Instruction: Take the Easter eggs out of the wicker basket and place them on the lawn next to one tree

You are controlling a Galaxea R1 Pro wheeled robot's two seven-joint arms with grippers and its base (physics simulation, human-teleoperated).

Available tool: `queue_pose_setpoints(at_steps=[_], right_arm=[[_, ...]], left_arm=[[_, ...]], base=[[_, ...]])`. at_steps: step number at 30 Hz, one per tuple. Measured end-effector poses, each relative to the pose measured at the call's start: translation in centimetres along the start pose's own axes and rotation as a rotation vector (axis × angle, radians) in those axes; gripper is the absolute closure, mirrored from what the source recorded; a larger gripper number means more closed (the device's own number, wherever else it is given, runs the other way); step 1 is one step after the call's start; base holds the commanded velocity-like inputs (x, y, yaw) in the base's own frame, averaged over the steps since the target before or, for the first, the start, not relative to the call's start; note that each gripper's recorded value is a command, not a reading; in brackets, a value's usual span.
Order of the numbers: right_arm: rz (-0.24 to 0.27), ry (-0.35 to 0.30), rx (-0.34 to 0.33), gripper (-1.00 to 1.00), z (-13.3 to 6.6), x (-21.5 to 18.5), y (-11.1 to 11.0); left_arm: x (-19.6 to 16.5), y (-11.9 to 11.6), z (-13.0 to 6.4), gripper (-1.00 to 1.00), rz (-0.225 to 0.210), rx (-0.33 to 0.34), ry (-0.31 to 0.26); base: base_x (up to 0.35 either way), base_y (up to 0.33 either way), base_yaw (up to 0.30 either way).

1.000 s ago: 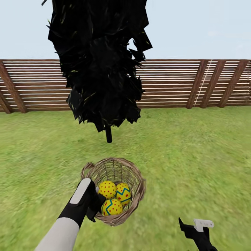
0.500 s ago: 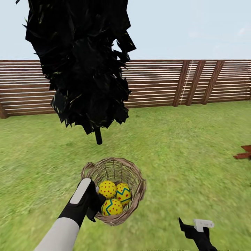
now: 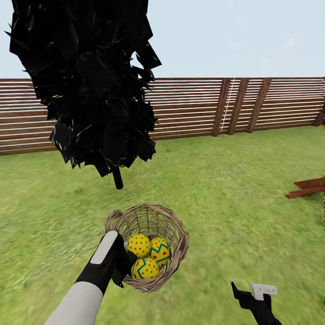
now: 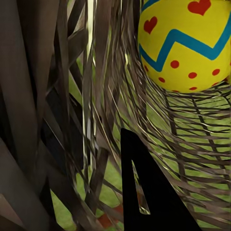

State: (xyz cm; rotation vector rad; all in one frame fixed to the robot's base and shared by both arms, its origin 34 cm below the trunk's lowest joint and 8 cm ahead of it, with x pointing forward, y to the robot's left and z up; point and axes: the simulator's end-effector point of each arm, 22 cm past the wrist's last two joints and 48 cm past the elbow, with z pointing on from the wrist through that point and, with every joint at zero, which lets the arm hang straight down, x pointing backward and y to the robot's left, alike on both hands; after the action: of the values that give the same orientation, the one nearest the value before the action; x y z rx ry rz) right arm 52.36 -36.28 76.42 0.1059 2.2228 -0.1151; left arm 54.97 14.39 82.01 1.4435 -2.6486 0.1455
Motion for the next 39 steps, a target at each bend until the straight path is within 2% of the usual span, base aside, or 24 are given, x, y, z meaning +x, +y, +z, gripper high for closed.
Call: queue_pose_setpoints(at_steps=[21, 23, 24, 25, 26, 28, 30, 32, 33, 35, 39], right_arm=[[-0.001, -0.011, -0.007, -1.00, -0.4, -0.6, 0.2], [0.001, -0.011, -0.007, -1.00, -0.4, -0.6, 0.3], [0.001, -0.011, -0.007, -1.00, -0.4, -0.6, 0.3], [0.001, -0.012, -0.007, -1.00, -0.5, -0.7, 0.3], [0.000, -0.013, -0.007, -1.00, -0.4, -0.7, 0.3], [0.001, -0.014, -0.007, -1.00, -0.4, -0.7, 0.4], [0.001, -0.013, -0.007, -1.00, -0.4, -0.7, 0.4], [0.002, -0.014, -0.007, -1.00, -0.5, -0.7, 0.4], [0.002, -0.014, -0.007, -1.00, -0.5, -0.7, 0.4], [0.002, -0.015, -0.007, -1.00, -0.5, -0.8, 0.4], [0.001, -0.015, -0.007, -1.00, -0.5, -0.8, 0.4]], left_arm=[[-0.4, 0.3, -0.7, 1.00, -0.010, 0.009, -0.010], [0.2, 0.0, 0.3, 1.00, -0.011, 0.034, 0.014], [0.5, -0.8, 0.9, 1.00, -0.012, 0.082, 0.030], [0.7, -1.6, 0.7, 1.00, -0.029, 0.117, 0.038], [0.3, -1.2, 0.9, 1.00, -0.011, 0.103, 0.021], [0.3, -1.2, 1.0, 1.00, -0.019, 0.109, 0.031], [0.1, -0.5, 1.6, 1.00, -0.010, 0.085, 0.026], [0.6, -1.3, 1.9, 1.00, -0.030, 0.130, 0.047], [0.4, -1.0, 2.2, 1.00, -0.015, 0.123, 0.038], [0.8, -1.2, 2.3, 1.00, -0.025, 0.132, 0.051], [0.6, -1.0, 2.4, 1.00, -0.017, 0.125, 0.043]], base=[[0.000, 0.000, -0.025], [0.000, 0.000, 0.000], [0.000, 0.000, 0.000], [0.000, 0.000, 0.000], [0.000, 0.000, 0.000], [0.000, 0.000, 0.000], [0.087, 0.000, 0.000], [0.233, 0.000, 0.000], [0.258, 0.000, 0.000], [0.263, 0.000, 0.000], [0.268, 0.000, -0.077]])
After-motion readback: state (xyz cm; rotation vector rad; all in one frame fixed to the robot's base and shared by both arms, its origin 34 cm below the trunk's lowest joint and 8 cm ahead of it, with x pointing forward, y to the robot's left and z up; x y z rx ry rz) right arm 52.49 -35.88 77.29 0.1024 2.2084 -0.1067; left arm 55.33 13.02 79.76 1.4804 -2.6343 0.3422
